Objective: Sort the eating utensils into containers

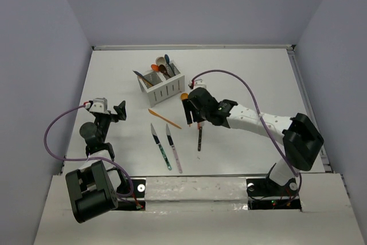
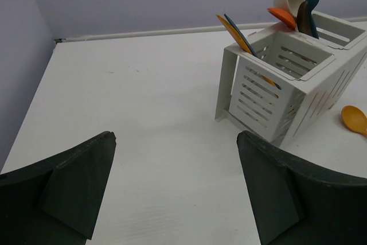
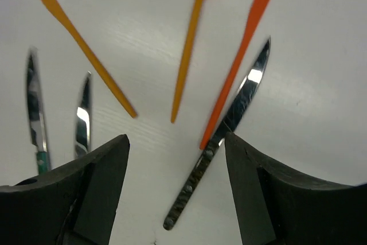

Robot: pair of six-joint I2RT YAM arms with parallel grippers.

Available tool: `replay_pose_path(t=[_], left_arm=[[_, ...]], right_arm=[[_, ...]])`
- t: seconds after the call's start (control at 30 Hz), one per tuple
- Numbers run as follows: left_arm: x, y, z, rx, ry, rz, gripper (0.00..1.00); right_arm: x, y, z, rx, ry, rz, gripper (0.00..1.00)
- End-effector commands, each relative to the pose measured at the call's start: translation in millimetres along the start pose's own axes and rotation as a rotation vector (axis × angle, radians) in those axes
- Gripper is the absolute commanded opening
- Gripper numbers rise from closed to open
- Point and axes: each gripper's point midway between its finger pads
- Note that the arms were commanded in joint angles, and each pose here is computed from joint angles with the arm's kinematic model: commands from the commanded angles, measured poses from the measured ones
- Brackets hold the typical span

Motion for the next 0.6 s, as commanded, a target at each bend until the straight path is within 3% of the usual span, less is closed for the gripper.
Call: replay_pose_path(t=[0.0, 0.3, 0.57], left_arm=[[-0.2, -20.5, 4.1, 0.065, -0.013, -0.078, 0.99], [-3.0, -22.3, 4.1, 0.082, -0.022, -0.089, 0.99], [-3.8, -22.4, 2.7, 0.088, -0.016, -0.092, 0.99]], right_arm=[[1.7, 71.5, -29.2, 0.055, 0.138, 0.227, 0.72], [24.6, 123.6, -50.6, 0.07, 0.251, 0.344, 0.65], [32.1, 152.2, -57.7, 0.07, 0.281, 0.423, 0.39]])
Point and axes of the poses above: each gripper's point midway between its finger pads, its own x axis out along the fingers, its own z axis along the line the jaws close on, y = z × x, and after that the axes turned 6 degrees about x, right-handed
